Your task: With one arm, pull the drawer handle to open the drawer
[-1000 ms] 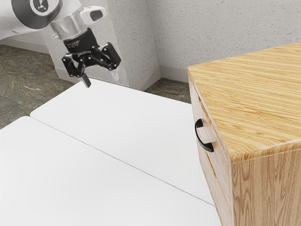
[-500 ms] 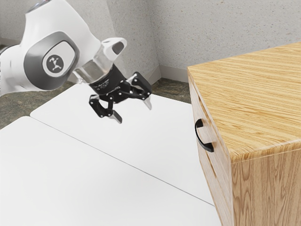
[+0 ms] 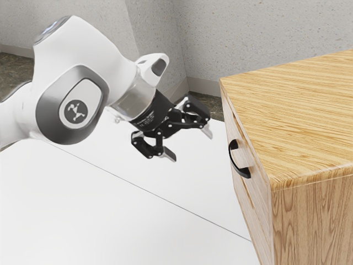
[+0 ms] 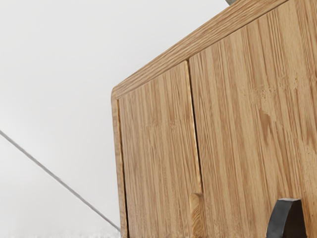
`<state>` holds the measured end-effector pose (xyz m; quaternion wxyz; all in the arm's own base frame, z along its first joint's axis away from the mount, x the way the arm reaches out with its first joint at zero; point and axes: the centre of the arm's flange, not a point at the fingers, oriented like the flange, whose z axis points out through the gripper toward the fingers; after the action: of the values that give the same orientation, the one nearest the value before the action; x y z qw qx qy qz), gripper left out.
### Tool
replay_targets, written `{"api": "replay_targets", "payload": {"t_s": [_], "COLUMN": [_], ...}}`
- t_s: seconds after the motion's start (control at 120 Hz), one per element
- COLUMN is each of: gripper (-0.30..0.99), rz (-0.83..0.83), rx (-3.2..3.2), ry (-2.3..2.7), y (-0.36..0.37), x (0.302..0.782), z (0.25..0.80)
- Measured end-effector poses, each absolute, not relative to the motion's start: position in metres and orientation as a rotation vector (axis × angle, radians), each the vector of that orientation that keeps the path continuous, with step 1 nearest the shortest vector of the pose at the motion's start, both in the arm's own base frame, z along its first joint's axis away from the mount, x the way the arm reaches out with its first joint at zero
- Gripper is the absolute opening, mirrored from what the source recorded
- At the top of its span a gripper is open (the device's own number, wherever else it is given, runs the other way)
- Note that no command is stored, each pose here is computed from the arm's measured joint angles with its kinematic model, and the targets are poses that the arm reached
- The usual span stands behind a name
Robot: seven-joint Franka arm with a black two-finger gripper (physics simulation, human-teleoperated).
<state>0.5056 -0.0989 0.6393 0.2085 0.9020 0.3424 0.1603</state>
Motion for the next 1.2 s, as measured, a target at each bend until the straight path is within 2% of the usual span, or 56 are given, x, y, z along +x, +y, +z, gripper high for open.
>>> {"api": "replay_targets", "payload": {"t_s": [0.692, 1.2], "gripper": [0.69, 0.69], "rz": [0.402, 0.377], "rx": [2.41, 2.409], "ry": [1.003, 1.031], "y": [-0.146, -0.151], "x": [0.486, 0.485], "z": [0.618, 0.605]}}
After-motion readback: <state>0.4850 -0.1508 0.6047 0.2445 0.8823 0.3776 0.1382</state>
